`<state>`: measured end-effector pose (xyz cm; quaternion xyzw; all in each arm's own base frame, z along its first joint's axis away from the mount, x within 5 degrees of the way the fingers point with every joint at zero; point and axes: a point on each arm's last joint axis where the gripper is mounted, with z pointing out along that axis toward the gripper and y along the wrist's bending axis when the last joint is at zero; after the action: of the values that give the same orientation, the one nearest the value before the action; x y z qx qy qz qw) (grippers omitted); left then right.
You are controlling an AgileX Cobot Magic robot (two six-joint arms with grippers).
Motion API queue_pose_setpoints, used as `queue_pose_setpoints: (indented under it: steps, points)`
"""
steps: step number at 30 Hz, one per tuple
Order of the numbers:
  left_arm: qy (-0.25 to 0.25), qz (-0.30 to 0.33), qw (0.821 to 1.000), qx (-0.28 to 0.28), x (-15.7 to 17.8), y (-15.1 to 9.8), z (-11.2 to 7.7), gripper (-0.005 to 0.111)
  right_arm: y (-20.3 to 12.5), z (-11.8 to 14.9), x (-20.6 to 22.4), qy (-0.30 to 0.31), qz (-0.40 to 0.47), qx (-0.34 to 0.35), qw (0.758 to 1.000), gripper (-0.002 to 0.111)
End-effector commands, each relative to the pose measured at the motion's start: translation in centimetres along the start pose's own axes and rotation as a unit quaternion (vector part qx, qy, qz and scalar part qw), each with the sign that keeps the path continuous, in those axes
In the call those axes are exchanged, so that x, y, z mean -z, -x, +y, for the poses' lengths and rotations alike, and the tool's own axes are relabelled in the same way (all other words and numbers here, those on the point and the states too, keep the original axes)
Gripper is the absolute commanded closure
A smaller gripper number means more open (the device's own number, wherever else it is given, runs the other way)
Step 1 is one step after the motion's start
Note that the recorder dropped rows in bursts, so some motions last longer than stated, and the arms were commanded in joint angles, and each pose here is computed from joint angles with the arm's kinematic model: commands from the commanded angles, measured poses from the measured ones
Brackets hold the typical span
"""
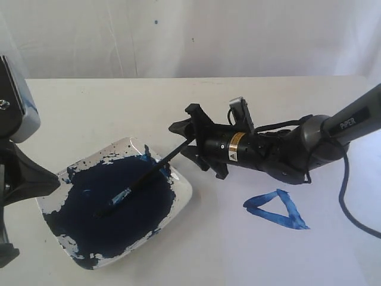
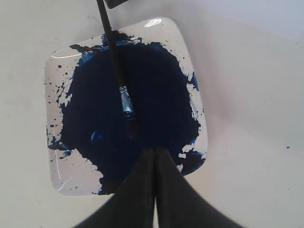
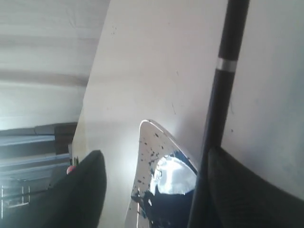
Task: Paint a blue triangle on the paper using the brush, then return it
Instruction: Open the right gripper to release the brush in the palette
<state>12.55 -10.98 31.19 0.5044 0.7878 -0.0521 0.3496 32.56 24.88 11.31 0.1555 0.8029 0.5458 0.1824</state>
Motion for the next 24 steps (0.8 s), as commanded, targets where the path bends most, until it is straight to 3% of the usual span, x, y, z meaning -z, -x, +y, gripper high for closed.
queue_pose_setpoints:
  steps: [1,5,7,9,11,15,18,24]
  points:
    - [-0.004,-0.001,1.000,0.008,0.1,-0.1,-0.1,0.107,1.0,0.8,1.8,0.003,0.058,0.023,0.998,0.049]
    - [-0.004,-0.001,1.000,0.008,0.1,-0.1,-0.1,0.107,1.9,2.2,3.9,0.036,0.108,0.040,0.993,0.053]
    - [-0.004,-0.001,1.000,0.008,0.1,-0.1,-0.1,0.107,1.9,3.4,5.1,0.075,0.139,0.070,0.985,0.062]
    - [-0.004,-0.001,1.000,0.008,0.1,-0.1,-0.1,0.107,1.5,4.5,6.0,0.116,0.174,0.103,0.972,0.082]
    - [-0.004,-0.001,1.000,0.008,0.1,-0.1,-0.1,0.107,0.8,5.8,6.8,0.164,0.203,0.135,0.956,0.109]
    - [-0.004,-0.001,1.000,0.009,0.1,-0.1,-0.1,0.107,0.7,7.7,7.8,0.201,0.172,0.268,0.927,0.108]
    - [-0.004,-0.001,1.000,0.009,0.1,-0.1,-0.1,0.107,1.7,7.9,8.0,0.139,0.108,0.387,0.905,0.108]
    - [0.005,-0.006,1.000,0.000,0.1,0.0,0.0,0.107,2.6,7.2,7.8,0.076,0.077,0.411,0.905,0.108]
